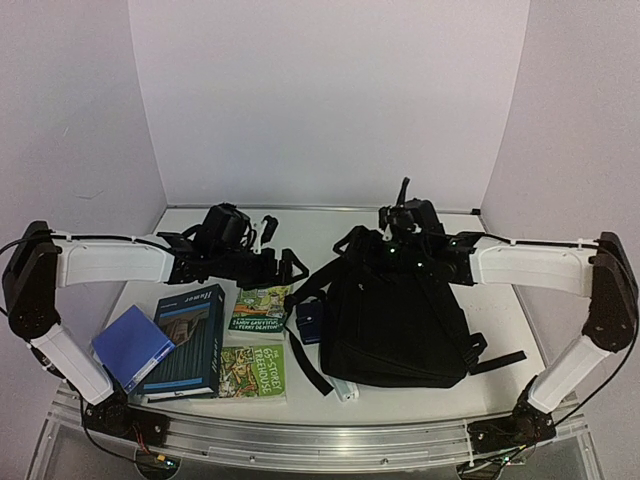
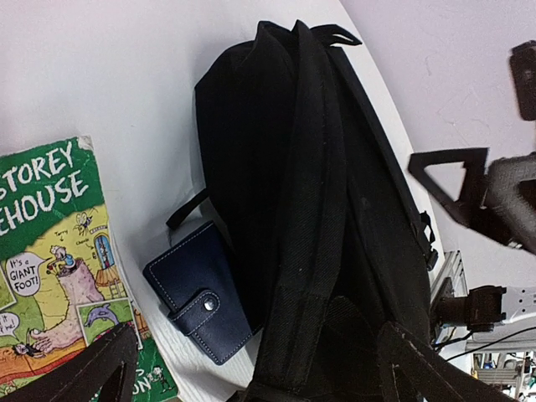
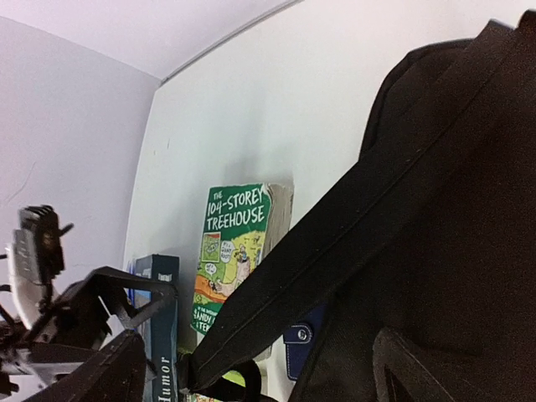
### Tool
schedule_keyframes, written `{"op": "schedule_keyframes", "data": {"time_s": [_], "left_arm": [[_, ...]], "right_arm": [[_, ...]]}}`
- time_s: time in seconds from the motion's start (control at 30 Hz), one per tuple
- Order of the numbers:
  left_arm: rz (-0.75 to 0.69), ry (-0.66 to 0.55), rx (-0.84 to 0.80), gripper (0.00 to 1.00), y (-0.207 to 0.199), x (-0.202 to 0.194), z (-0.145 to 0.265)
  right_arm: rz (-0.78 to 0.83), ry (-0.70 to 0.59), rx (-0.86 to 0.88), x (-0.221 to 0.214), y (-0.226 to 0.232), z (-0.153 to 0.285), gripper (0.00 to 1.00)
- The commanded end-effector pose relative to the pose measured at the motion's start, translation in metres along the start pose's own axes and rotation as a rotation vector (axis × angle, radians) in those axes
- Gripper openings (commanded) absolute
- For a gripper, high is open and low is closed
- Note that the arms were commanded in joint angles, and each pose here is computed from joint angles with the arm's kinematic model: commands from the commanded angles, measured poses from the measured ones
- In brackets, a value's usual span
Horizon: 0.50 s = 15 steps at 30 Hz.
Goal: Pack the student bag
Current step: Unzip the student bag at the center of the board.
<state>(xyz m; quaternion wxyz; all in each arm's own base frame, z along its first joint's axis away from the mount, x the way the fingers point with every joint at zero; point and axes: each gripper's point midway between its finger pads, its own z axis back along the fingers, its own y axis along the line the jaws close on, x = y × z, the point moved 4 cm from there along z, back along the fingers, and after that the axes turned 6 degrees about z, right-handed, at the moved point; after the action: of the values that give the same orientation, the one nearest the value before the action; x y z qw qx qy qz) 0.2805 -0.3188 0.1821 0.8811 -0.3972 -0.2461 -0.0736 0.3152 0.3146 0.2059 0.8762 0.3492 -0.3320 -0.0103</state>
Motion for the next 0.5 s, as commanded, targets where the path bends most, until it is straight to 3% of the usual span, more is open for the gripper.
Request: {"op": "schedule_keyframes", "data": {"time_s": [0.0, 0.27, 0.47], "left_arm": [[0.036, -0.008, 0.011, 1.00, 0.002, 0.002, 0.001], [0.062, -0.044, -0.011, 1.00, 0.006, -0.006, 0.017], [0.090, -0.047, 0.030, 1.00, 0.013, -0.008, 0.023]], "right_arm": [[0.086, -0.083, -0.149, 0.018, -0.013, 0.038, 0.98], [0.236, 0.105, -0.111, -0.039, 0.002, 0.035, 0.95], [0.347, 0.158, -0.249, -0.081, 0.009, 0.034, 0.95]]}}
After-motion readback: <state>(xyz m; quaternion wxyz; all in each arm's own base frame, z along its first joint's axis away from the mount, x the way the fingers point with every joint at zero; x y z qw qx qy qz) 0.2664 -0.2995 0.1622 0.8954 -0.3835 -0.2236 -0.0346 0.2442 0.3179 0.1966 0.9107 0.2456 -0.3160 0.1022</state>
